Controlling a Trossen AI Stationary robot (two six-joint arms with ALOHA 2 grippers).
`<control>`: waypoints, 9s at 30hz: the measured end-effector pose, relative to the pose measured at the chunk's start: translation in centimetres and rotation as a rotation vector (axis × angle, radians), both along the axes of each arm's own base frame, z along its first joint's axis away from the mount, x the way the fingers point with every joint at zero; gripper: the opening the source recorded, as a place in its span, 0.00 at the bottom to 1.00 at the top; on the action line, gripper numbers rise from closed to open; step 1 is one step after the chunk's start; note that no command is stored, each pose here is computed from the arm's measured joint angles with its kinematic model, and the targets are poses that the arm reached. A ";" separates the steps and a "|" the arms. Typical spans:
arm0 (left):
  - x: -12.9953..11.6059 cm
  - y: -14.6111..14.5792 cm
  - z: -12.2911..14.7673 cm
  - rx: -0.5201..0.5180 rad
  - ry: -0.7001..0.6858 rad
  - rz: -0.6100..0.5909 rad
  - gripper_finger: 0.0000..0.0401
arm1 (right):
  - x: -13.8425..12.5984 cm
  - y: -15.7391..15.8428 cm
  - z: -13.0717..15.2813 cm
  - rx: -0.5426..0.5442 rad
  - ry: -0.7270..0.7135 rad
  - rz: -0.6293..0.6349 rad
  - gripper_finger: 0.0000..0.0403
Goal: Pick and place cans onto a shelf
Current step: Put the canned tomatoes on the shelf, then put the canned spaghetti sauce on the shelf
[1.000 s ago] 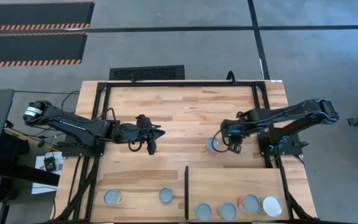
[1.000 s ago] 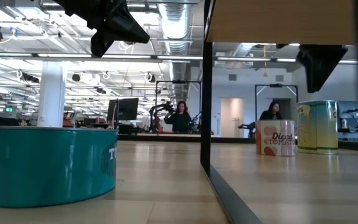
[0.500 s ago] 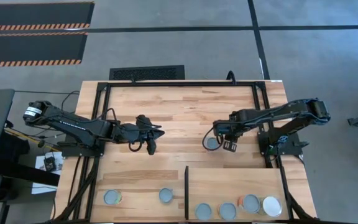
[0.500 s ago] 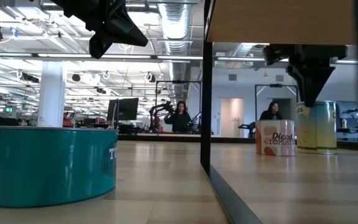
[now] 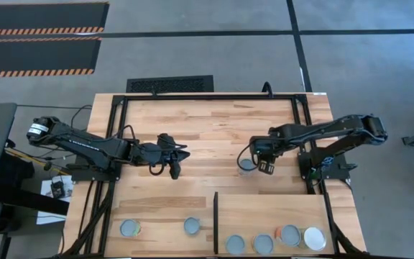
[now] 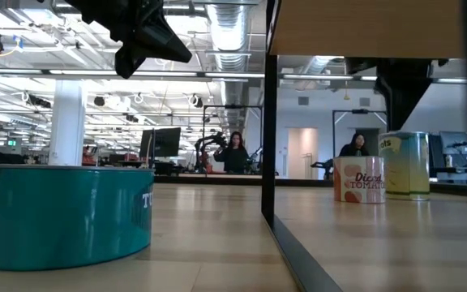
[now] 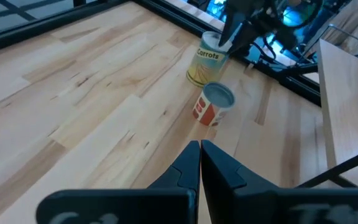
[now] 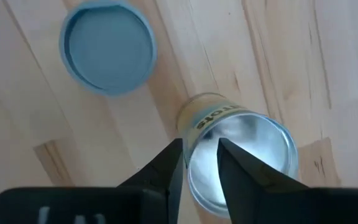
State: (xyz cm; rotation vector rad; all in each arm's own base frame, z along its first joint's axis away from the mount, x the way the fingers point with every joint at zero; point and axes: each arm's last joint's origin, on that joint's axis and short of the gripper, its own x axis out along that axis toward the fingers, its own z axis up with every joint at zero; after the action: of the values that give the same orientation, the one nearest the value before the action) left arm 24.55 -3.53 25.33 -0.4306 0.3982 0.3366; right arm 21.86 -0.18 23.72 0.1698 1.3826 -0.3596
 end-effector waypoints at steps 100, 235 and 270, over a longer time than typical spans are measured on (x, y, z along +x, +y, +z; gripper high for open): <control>-0.4 0.0 -0.7 -0.002 0.088 -0.031 0.00 | 2.4 22.8 10.5 0.206 -0.021 0.623 0.19; 18.5 1.7 -1.0 0.076 0.682 -0.282 0.00 | -1.9 4.8 15.0 -0.055 -1.057 0.441 0.02; 19.5 1.5 -3.4 0.028 0.684 -0.339 0.03 | -4.7 4.1 16.7 -0.066 -1.157 0.399 0.02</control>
State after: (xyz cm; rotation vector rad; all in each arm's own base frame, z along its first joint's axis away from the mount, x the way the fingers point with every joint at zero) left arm 44.02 -2.00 21.95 -0.2018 1.1178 0.1489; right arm 17.13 3.87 40.46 0.0225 0.2384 0.0582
